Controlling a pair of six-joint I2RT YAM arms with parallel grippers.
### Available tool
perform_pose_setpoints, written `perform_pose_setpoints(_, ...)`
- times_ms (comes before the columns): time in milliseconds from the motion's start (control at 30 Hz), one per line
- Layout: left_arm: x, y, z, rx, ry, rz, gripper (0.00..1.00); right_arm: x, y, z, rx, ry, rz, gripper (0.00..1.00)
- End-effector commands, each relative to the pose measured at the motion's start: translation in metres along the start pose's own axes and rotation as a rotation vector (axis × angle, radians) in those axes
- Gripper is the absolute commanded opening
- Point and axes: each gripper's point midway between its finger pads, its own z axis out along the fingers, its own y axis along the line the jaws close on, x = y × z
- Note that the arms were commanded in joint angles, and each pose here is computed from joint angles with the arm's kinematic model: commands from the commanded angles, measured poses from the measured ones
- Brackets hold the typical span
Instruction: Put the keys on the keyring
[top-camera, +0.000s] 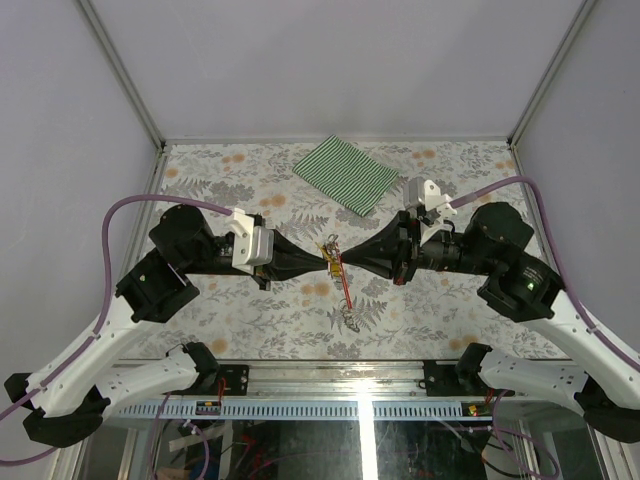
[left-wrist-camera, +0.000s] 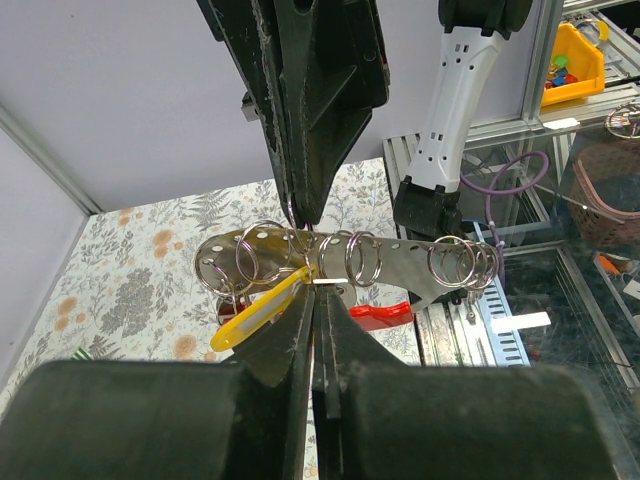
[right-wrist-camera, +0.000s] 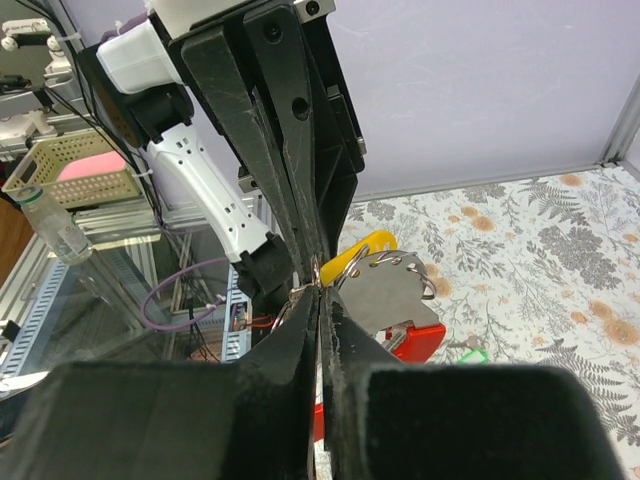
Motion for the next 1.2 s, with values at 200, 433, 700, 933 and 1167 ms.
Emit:
perform_pose_setpoints(200,-0.005,0.003,-0.001,-0.012,-0.012,0.020,0.00,-0.057,0.015,-0.011,-0.027,-0.283,-0.029,0.00)
perform_pose_setpoints(433,-0.012,0.007,0.000,-0.038,-0.047,0.020,0.11,-0.052,0.014,-0.010,-0.032,-0.340,0.020,0.00)
perform_pose_setpoints(700,-0.028,0.013,0.000,-0.076,-0.120,0.022,0.28,-0.050,0.008,-0.016,-0.009,-0.444,0.015,0.00)
perform_pose_setpoints(933,-0.048,0.021,-0.011,-0.173,-0.221,0.017,0.39,-0.034,0.011,-0.014,-0.033,-0.395,-0.100,0.00)
perform_pose_setpoints(1167,-0.051,0.014,-0.012,-0.160,-0.286,-0.022,0.43,-0.035,0.015,-0.016,-0.061,-0.441,-0.231,0.00)
